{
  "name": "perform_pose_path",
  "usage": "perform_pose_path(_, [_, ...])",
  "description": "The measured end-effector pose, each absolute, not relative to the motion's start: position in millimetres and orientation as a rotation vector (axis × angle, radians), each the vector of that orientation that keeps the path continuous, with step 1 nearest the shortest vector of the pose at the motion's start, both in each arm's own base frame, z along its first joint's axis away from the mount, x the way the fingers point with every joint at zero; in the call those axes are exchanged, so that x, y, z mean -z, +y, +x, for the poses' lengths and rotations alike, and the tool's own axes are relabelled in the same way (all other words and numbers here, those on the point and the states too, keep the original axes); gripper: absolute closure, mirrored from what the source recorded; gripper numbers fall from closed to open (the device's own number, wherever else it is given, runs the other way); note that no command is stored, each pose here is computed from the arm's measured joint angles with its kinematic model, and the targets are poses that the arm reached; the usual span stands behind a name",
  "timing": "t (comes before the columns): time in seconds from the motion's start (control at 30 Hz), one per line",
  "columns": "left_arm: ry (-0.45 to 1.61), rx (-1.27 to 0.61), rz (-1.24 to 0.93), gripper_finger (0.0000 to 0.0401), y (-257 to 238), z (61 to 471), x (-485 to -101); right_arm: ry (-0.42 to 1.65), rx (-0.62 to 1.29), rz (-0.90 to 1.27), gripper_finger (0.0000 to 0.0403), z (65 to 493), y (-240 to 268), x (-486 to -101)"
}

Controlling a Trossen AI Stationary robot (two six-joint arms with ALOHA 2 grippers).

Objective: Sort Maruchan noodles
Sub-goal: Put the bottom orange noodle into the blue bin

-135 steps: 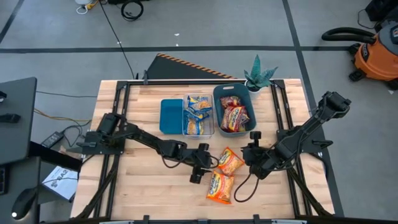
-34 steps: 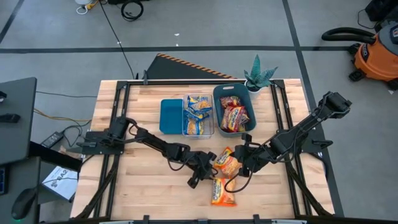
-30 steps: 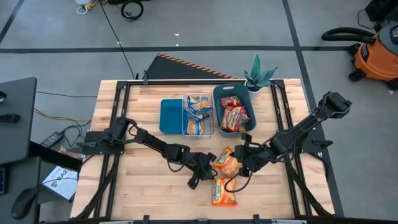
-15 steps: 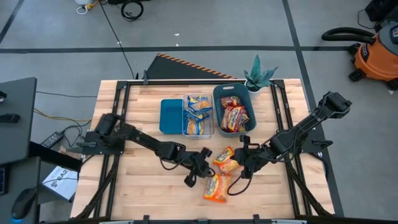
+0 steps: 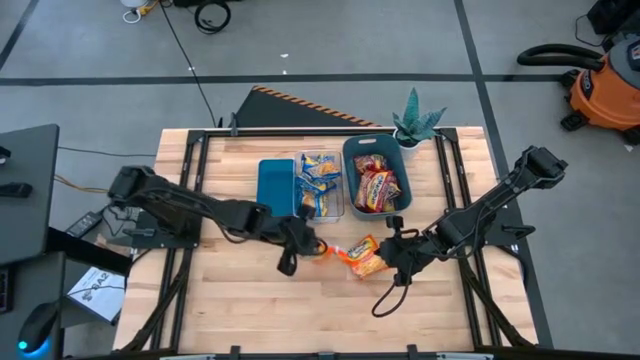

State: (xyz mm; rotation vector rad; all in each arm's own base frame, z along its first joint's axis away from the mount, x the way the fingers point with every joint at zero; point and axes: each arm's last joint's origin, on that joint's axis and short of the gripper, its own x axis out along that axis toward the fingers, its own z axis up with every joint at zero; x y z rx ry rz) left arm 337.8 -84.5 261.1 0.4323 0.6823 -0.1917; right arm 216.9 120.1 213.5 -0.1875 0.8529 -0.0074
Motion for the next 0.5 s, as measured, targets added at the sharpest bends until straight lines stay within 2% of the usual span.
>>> perform_pose_path(0.5, [0.696,-0.152,0.370,0.0401,-12.3,284.9,-321.9,0.892,0.062,-0.169,0.0392,210.1,115.4,-198.9])
